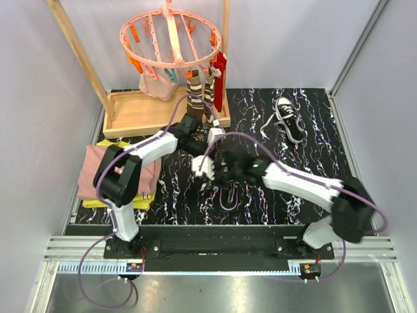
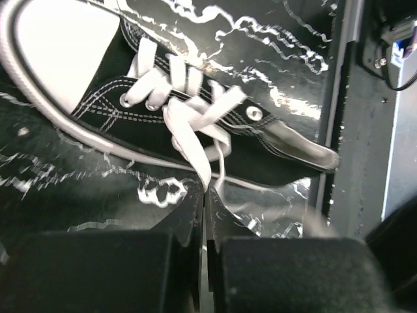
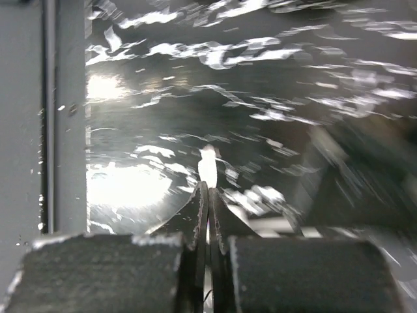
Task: Tie the shoes
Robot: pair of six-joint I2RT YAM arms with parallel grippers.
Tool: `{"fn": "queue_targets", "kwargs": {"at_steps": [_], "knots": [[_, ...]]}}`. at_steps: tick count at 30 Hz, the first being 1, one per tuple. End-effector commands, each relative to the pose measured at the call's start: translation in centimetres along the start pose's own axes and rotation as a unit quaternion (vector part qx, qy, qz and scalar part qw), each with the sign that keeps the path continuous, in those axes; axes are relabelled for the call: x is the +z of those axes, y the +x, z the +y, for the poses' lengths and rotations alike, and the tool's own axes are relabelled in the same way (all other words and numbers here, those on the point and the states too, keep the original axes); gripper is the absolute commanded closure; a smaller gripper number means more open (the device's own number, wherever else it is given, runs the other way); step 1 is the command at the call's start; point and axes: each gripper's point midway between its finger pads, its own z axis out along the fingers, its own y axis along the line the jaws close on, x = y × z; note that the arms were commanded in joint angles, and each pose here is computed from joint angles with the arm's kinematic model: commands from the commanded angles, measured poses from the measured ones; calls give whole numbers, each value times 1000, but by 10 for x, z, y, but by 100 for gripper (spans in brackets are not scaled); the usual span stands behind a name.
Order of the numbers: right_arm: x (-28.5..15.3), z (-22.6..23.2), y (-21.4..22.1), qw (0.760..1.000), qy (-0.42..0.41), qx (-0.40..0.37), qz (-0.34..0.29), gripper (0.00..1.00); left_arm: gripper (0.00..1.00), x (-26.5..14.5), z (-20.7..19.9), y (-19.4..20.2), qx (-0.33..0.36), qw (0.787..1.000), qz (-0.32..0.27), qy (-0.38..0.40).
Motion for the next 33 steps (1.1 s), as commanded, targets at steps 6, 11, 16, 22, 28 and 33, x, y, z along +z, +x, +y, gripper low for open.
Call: {"fn": "queue_targets", "kwargs": {"at_steps": [6,11,16,22,28,33], "knots": [[-103,-33,27,979,166,116,-25,100,100,-68,-4,-7,3,996,-28,-85],[-160,-38,52,947,268,174,-27,100,100,-104,-5,6,6,990,-34,-134],[-218,-52,76,890,412,193,-18,100,100,-127,-9,27,26,982,-22,-183],[-263,-62,105,835,513,197,24,100,100,-147,-1,36,13,972,-19,-234],[-260,-54,138,833,517,184,73,100,100,-172,14,65,-6,957,21,-289],[-236,-41,166,854,479,165,116,100,100,-188,8,108,6,948,77,-309]]}}
